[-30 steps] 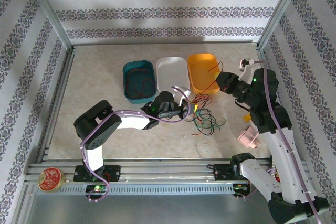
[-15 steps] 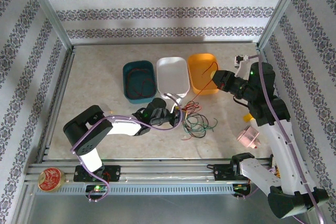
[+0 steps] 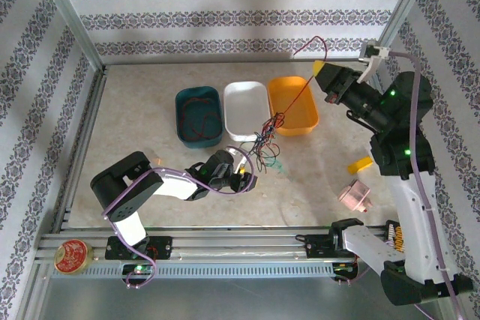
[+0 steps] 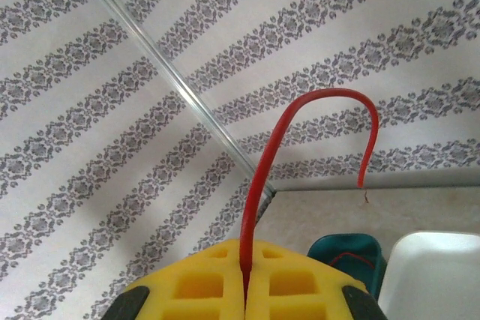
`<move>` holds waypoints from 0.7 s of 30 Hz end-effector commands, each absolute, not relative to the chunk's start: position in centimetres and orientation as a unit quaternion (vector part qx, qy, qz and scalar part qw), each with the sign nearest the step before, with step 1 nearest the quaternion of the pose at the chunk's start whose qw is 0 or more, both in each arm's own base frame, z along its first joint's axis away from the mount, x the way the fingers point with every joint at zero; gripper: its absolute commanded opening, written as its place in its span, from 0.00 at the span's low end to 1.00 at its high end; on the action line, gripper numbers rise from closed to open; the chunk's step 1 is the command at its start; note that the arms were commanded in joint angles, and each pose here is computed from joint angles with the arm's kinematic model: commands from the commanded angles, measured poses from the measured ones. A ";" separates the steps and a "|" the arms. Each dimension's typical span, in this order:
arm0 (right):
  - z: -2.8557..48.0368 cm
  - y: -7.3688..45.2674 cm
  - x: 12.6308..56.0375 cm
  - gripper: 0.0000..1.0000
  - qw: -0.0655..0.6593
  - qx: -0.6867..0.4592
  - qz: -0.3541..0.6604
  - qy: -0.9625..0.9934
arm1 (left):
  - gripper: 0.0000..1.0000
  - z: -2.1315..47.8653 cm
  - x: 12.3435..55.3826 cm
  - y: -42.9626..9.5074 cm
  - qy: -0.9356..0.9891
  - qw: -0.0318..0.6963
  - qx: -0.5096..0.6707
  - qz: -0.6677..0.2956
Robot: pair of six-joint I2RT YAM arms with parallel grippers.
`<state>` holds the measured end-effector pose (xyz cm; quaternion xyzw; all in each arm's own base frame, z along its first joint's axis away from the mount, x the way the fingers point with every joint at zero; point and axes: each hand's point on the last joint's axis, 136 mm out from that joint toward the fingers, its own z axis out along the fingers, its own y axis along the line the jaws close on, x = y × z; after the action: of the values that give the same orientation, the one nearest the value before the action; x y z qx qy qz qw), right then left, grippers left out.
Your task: Untangle the cables
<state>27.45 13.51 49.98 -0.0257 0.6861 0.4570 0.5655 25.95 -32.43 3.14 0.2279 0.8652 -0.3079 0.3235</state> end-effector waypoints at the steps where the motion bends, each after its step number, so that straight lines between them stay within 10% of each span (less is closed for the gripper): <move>1: 55.0 13.7 25.3 0.00 0.613 -0.070 0.481 0.623 | 0.67 -2.5 22.8 -27.4 0.918 0.241 0.203 -0.240; 21: 41.2 17.8 24.2 0.00 0.412 -0.057 0.552 0.723 | 0.91 15.6 24.3 -31.4 0.802 0.393 0.308 -0.328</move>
<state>25.08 17.36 41.87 -0.0556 0.7237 0.5399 0.4262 24.43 -31.55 16.38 0.2920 0.7962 -0.3381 0.4081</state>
